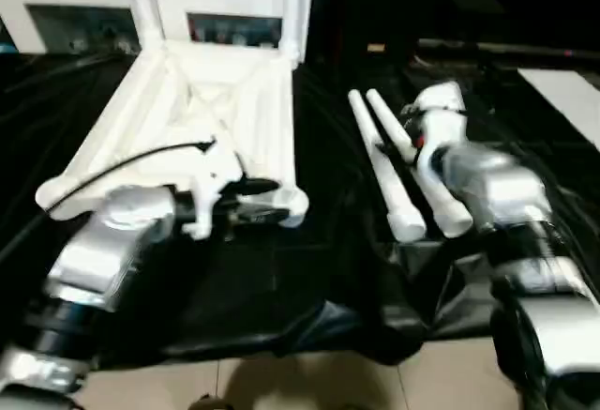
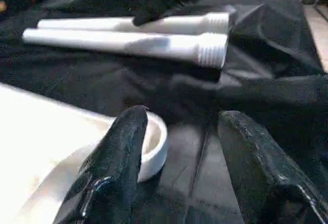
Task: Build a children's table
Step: Pick table leg
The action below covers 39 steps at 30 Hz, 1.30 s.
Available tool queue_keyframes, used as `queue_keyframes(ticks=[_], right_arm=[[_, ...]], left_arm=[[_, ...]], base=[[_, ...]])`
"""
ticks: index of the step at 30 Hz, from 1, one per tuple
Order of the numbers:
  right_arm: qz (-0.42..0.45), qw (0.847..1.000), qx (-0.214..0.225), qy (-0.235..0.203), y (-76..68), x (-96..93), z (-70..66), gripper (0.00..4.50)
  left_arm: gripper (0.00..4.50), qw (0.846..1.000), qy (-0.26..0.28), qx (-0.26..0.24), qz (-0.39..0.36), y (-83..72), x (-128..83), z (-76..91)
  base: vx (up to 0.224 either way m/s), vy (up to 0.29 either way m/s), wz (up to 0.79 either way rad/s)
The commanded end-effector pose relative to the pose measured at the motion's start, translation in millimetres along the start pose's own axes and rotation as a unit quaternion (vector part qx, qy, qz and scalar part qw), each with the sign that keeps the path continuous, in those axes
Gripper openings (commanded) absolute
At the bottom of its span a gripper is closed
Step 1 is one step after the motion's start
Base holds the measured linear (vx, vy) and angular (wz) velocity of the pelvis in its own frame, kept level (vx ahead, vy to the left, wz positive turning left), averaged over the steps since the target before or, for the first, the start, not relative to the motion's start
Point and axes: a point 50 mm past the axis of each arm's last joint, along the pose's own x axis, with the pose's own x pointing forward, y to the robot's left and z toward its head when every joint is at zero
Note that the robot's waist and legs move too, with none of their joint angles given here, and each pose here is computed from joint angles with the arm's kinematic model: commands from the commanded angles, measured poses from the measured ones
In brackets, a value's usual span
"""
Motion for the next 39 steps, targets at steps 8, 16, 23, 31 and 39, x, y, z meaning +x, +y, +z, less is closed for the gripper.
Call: queue_keyframes(ticks=[8,16,23,31,39], right_arm=[[-0.051,0.996,-0.006,0.068,-3.5,8.0,-9.8,4.4],[-0.056,0.992,0.002,0.117,-8.7,10.7,-27.5,4.4],[-0.055,0.991,0.02,0.12,-11.2,10.9,-30.1,3.68],[-0.054,0.991,0.036,0.118,-11.6,12.0,-35.8,3.03],[-0.054,0.991,0.047,0.111,-11.8,13.7,-44.6,2.38]], left_arm=[[2.57,1.0,0.018,-0.002,-0.019,0.5,-12,9.0],[2.57,0.999,0.024,-0.004,-0.04,-3.7,-6,12.3],[2.57,0.998,0.023,-0.009,-0.058,-6.1,-6,17.6],[2.93,0.999,-0.005,-0.04,-0.03,-1.2,3,24.9],[3.48,0.998,-0.031,-0.053,0.033,-0.4,11,16.5]], base=[[0.0,0.0,0.0],[0.0,0.0,0.0],[0.0,0.0,0.0],[0.0,0.0,0.0],[0.0,0.0,0.0]])
